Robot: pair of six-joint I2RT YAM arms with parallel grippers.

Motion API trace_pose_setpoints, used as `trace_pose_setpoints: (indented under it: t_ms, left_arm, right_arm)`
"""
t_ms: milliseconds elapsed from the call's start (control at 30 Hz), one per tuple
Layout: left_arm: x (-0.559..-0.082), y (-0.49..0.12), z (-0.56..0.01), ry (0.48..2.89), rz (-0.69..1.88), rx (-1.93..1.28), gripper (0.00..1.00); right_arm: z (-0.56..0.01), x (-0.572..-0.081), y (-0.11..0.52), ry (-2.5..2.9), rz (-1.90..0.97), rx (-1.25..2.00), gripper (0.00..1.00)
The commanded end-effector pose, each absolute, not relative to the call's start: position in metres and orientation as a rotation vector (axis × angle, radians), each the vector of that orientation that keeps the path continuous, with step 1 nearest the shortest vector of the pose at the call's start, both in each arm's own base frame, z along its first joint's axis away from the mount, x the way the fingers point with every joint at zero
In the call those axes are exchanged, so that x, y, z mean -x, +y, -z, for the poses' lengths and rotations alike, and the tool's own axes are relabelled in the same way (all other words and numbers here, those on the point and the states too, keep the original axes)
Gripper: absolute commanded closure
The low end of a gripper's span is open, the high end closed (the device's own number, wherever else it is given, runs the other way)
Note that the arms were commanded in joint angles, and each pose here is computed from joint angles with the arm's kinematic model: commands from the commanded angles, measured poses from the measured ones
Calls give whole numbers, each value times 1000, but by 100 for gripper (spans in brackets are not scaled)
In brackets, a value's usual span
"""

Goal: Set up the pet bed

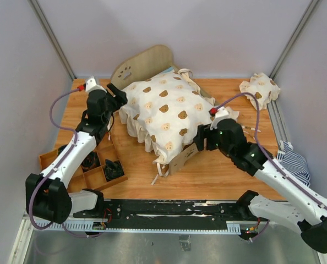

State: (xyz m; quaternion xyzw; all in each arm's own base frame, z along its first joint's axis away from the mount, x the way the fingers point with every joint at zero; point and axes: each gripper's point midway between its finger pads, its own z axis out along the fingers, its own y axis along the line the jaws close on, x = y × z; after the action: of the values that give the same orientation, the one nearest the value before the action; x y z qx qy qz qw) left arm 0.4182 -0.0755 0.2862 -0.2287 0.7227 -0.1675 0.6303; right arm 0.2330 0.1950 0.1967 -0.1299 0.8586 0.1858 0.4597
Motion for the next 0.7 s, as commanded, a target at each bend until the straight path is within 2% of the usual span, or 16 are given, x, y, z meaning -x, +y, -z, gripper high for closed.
trace_pose_setpoints:
  t_ms: [0,133,367,500,667]
  left_arm:
    - [-392,-98,-235,1833,456,515,28]
    - [-374,-115,-232,1853,461,386,28]
    - [-343,-132,-233,1862,372,285,28]
    - [-316,-160,-240,1836,312,27,31]
    - [-273,-211,-242,1823,408,-195,34]
  right_arm:
    - [-245,-267,138,2009,-214,387,30]
    - [-246,-310,100,2068,-192,292,31]
    - [-198,-377,33,2274,-214,-315,35]
    - [-184,-392,25,2322,-204,-375,36]
    - [-160,-395,22,2373,-187,-386,40]
